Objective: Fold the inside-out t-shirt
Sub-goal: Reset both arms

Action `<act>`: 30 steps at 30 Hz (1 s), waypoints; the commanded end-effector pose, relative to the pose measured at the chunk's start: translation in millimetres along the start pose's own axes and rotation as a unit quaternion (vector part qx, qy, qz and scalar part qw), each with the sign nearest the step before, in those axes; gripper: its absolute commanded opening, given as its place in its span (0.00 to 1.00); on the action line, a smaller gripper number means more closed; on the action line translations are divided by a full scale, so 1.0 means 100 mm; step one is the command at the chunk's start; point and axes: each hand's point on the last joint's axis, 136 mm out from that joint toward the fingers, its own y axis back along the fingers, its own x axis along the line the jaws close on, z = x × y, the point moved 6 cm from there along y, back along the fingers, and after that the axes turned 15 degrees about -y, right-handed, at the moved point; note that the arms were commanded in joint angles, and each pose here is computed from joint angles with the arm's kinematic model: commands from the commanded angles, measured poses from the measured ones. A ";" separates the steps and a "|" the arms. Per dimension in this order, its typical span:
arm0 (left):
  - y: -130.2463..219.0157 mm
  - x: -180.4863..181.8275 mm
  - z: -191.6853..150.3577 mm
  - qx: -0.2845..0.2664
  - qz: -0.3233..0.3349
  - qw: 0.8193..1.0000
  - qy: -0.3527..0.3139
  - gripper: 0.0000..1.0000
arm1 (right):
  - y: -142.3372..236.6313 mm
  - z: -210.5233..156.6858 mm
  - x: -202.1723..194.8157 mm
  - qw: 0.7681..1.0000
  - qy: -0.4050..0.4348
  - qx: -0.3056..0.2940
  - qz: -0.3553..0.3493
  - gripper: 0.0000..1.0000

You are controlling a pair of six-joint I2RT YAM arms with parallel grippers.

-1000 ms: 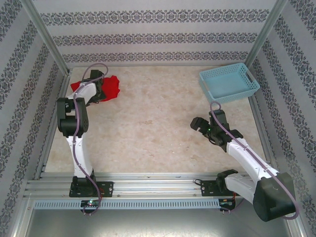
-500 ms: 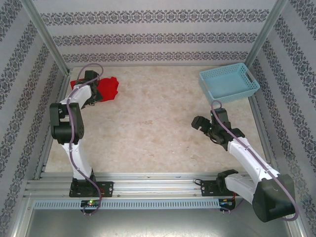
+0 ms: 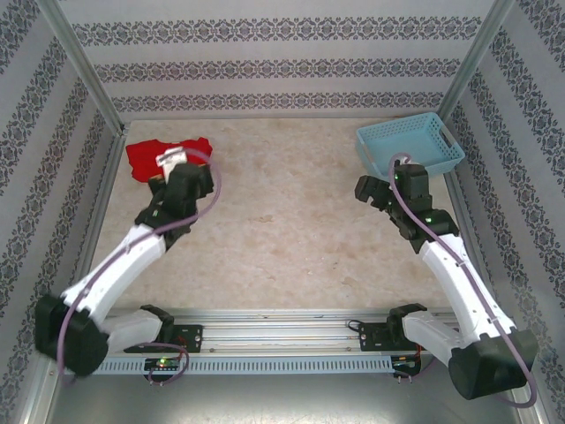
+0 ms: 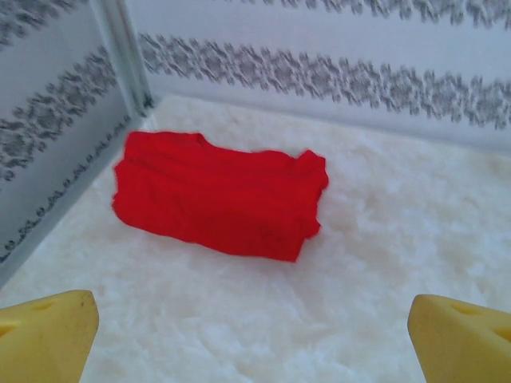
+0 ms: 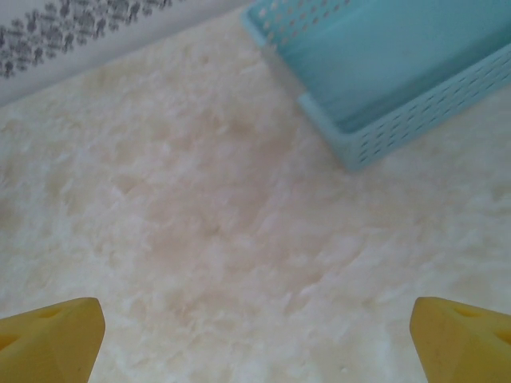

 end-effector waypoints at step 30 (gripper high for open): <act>-1.10 0.09 -1.33 -0.048 -0.066 0.995 -0.063 1.00 | -1.19 -0.41 -0.51 0.958 0.221 -0.174 0.057 0.98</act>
